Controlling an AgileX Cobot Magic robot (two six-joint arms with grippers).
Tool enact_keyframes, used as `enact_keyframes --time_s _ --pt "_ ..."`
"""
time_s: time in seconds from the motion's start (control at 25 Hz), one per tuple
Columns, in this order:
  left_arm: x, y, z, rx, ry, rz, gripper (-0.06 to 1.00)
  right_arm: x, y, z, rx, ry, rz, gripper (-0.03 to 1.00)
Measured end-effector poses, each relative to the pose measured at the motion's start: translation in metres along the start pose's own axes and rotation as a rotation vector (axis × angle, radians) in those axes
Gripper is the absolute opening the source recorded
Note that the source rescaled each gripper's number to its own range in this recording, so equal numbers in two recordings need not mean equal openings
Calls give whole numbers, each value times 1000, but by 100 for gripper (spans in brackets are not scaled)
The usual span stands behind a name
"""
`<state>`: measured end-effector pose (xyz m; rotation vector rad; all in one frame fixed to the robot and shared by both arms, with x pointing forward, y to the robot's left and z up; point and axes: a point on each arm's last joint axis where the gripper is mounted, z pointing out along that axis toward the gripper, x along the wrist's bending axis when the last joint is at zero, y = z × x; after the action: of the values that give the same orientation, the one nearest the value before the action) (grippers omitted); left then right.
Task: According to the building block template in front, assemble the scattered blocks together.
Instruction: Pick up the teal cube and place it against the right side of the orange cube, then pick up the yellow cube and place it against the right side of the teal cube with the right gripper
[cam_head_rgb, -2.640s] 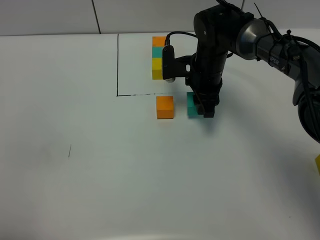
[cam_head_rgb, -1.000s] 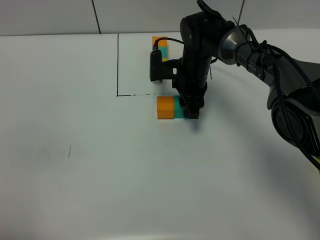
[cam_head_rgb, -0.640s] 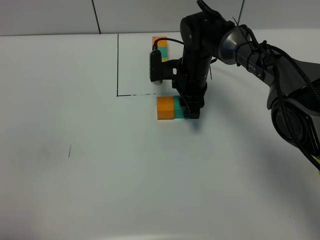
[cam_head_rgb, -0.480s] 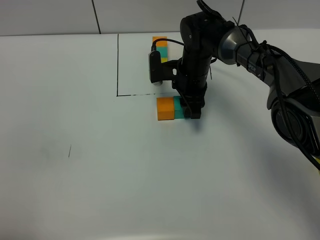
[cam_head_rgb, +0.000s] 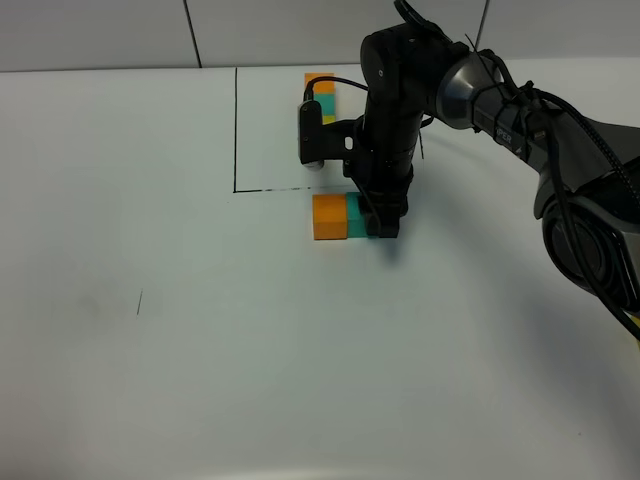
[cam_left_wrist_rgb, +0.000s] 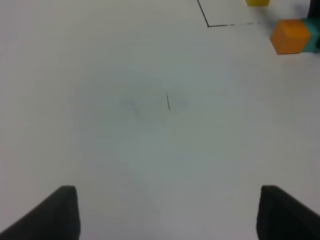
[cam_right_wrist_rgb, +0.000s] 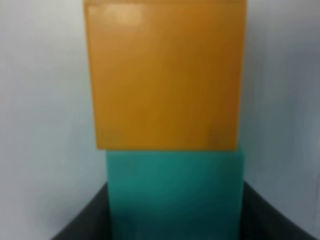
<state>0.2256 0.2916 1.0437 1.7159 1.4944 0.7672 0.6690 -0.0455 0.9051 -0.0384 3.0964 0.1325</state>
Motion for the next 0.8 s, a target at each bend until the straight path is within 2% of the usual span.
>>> enact_keyframes --time_s 0.2,0.28,0.32,0.4,0.56,0.64,0.72,0.8 --pt "0 0 0 1 0 0 61 0 0 0 -1 0 21 1" --pt "0 0 0 1 0 0 61 0 0 0 -2 1 29 5" --pt "0 0 0 1 0 0 61 0 1 1 -7 5 35 10" --pt "0 0 0 1 0 0 61 1 1 4 -11 15 41 27" --pt "0 0 0 1 0 0 61 0 0 0 -5 5 49 72" --pt "0 0 0 1 0 0 61 -1 -1 -8 0 -18 77 89" --pt "0 0 0 1 0 0 61 -3 -4 -23 1 -55 126 96" --pt "0 0 0 1 0 0 61 -6 -10 -38 -3 -89 196 97"
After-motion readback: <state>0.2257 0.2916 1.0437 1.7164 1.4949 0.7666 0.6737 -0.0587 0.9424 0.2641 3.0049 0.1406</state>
